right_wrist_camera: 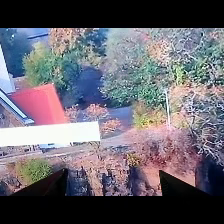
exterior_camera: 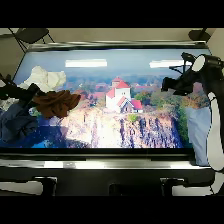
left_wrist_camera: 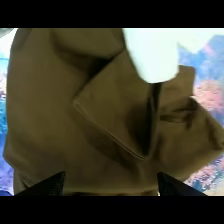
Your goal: Fold the shirts.
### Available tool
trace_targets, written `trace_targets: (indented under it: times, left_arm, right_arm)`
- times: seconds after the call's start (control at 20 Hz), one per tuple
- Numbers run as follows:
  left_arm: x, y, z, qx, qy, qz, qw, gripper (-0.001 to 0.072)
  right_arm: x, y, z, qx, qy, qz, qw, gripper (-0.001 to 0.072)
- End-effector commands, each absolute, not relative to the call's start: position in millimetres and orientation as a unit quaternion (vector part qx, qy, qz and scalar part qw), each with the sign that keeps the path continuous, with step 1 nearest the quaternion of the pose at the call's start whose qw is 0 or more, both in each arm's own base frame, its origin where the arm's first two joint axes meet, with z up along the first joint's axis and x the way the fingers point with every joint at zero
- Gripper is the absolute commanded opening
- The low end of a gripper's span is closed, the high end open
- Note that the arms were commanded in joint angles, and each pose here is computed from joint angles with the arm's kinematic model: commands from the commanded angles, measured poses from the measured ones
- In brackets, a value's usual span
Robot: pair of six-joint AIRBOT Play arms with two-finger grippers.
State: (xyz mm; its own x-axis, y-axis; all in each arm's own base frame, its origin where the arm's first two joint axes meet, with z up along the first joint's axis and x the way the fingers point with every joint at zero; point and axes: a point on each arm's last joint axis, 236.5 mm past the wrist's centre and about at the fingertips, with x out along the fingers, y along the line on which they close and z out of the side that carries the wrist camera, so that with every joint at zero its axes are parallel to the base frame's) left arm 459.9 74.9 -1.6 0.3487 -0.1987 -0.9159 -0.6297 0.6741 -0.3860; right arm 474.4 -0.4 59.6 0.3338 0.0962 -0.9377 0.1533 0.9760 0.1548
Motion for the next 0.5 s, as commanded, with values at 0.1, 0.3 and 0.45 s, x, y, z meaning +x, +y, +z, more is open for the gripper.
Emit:
trace_targets:
  times: [0.1, 0.3, 0.45]
  left_arm:
    - [451, 80, -52, -0.354, 0.601, 0.156, 0.700, 0.0720]
    - [434, 57, -80, -0.328, 0.659, 0.114, 0.667, 0.0560]
    - [443, 47, -57, -0.312, 0.647, 0.062, 0.693, 0.0031]
  right_arm:
    - [472, 0, 59, 0.109, 0.581, -0.018, 0.807, 0.0670]
    - [467, 8, 59, 0.121, 0.591, -0.007, 0.798, 0.0670]
    - [464, 9, 69, 0.119, 0.584, -0.003, 0.803, 0.0670]
